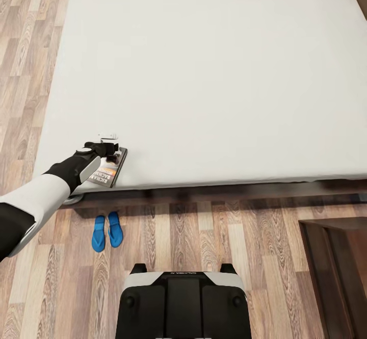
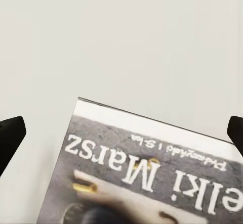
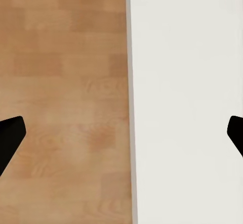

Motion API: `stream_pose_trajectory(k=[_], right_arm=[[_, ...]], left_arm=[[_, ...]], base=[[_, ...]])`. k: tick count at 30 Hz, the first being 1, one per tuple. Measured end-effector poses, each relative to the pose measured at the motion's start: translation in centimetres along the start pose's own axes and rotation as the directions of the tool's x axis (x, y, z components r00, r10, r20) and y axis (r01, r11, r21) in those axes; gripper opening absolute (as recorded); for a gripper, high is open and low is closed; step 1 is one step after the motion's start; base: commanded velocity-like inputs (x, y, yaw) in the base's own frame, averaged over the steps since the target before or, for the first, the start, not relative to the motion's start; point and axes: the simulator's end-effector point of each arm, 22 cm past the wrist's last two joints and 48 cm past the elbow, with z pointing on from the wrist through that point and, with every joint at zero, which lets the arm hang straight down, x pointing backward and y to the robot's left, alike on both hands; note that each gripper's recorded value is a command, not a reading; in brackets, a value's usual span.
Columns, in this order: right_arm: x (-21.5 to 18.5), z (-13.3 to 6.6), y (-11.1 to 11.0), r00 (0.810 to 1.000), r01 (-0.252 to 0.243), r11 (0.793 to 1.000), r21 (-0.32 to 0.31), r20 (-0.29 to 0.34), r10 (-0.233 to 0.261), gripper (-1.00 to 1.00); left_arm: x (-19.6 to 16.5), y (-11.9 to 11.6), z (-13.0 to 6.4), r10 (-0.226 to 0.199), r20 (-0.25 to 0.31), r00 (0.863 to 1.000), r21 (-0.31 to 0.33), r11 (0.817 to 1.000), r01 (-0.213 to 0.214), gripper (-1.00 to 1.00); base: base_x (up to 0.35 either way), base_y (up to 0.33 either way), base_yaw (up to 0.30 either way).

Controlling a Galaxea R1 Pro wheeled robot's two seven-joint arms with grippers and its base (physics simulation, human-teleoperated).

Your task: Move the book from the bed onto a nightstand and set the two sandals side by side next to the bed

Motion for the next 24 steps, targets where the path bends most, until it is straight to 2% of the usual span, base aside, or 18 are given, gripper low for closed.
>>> stream_pose_trajectory(k=[24], right_arm=[[0.00,0.00,0.00,1.000,0.000,1.000,0.000,0.000,0.000,1.00]], left_arm=[[-0.12,-0.02,-0.01,-0.001,0.007,1.000,0.000,1.000,0.001,1.00]], base=[[-0.015,0.000,0.000]])
